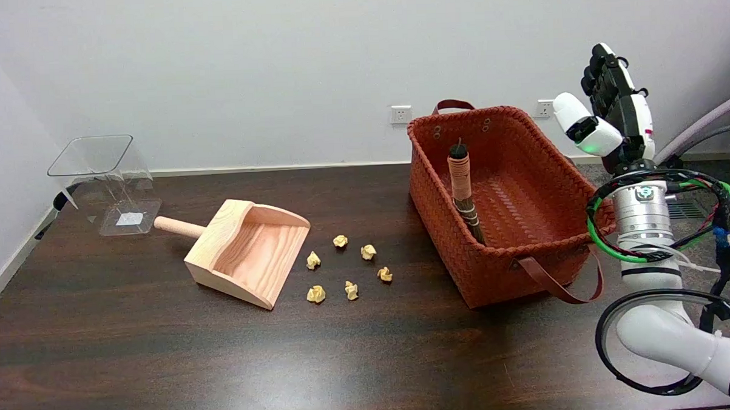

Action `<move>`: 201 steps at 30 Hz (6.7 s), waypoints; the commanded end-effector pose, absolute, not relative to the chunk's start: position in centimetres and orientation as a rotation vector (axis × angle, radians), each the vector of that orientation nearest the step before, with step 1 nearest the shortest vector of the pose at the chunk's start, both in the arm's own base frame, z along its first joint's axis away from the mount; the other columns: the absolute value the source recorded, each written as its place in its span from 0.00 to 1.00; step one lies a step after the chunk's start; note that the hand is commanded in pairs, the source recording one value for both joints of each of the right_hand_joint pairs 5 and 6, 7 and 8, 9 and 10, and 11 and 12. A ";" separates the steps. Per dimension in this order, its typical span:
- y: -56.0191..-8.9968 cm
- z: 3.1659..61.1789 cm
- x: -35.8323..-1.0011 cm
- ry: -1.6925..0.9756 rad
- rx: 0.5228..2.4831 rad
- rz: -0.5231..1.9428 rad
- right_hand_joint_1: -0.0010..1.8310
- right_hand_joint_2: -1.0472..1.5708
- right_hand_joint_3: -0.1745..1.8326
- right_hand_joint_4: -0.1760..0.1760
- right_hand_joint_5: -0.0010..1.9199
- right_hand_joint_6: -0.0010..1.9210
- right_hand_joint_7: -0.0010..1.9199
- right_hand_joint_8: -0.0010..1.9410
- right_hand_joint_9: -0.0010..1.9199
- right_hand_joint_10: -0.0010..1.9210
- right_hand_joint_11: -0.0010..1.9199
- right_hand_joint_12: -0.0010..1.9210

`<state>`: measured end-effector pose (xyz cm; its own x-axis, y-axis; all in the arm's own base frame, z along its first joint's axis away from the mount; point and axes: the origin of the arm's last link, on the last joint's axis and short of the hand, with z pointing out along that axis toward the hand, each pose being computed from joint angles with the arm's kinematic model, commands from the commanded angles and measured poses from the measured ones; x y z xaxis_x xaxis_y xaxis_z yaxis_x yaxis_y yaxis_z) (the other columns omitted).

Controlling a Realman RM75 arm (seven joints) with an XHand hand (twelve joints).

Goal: Pick up the broom by its handle.

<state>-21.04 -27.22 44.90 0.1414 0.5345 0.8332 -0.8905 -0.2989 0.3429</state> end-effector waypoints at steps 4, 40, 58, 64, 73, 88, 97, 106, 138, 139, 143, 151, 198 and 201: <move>-26.0 45.8 -22.6 -0.395 1.105 1.494 0.44 0.47 0.69 0.50 0.08 0.08 0.06 0.06 0.08 0.08 0.08 0.08; -25.6 43.9 -23.3 -0.406 1.146 1.492 0.45 0.44 0.69 0.50 0.08 0.08 0.06 0.06 0.08 0.08 0.08 0.08; -26.5 42.4 -23.9 -0.510 1.222 1.393 0.50 0.34 0.69 0.50 0.06 0.06 0.04 0.04 0.06 0.06 0.06 0.06; -26.7 40.2 -24.1 -0.614 1.250 1.381 0.50 0.33 0.69 0.50 0.05 0.05 0.04 0.04 0.05 0.05 0.05 0.05; -25.3 35.9 -22.7 -0.715 1.327 1.234 0.52 0.28 0.69 0.50 0.05 0.05 0.04 0.04 0.05 0.05 0.05 0.05; -25.9 33.0 -22.5 -0.748 1.366 1.082 0.55 0.15 0.72 0.50 0.01 0.01 0.07 0.07 0.01 0.01 0.01 0.01; -27.9 32.2 -22.5 -0.748 1.404 1.066 0.55 0.15 0.71 0.50 0.03 0.03 0.07 0.07 0.03 0.03 0.03 0.03; -29.2 30.6 -23.0 -0.821 1.425 1.053 0.56 0.17 0.71 0.50 0.04 0.04 0.06 0.06 0.04 0.04 0.04 0.04; -29.2 30.5 -23.2 -0.844 1.391 1.083 0.52 0.40 0.62 0.50 1.00 1.00 1.00 0.99 1.00 1.00 1.00 1.00; -29.2 30.6 -23.2 -0.841 1.389 1.088 0.52 0.39 0.62 0.50 1.00 1.00 1.00 0.99 1.00 1.00 1.00 1.00; -29.1 30.7 -23.1 -0.832 1.385 1.098 0.54 0.34 0.63 0.50 1.00 1.00 1.00 0.99 1.00 1.00 1.00 1.00; -29.1 30.5 -22.7 -0.817 1.385 1.118 0.63 0.33 0.60 0.50 1.00 1.00 1.00 0.99 1.00 1.00 1.00 1.00; -35.5 26.1 -6.7 -0.457 1.737 1.252 0.73 0.81 0.47 0.50 1.00 1.00 1.00 0.99 1.00 1.00 1.00 1.00; -35.8 24.8 -6.5 -0.493 1.759 1.254 0.73 0.82 0.47 0.50 1.00 1.00 1.00 0.99 1.00 1.00 1.00 1.00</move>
<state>-10.49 -33.78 29.94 0.3761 0.2482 0.8927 -0.7910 -0.4157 0.4489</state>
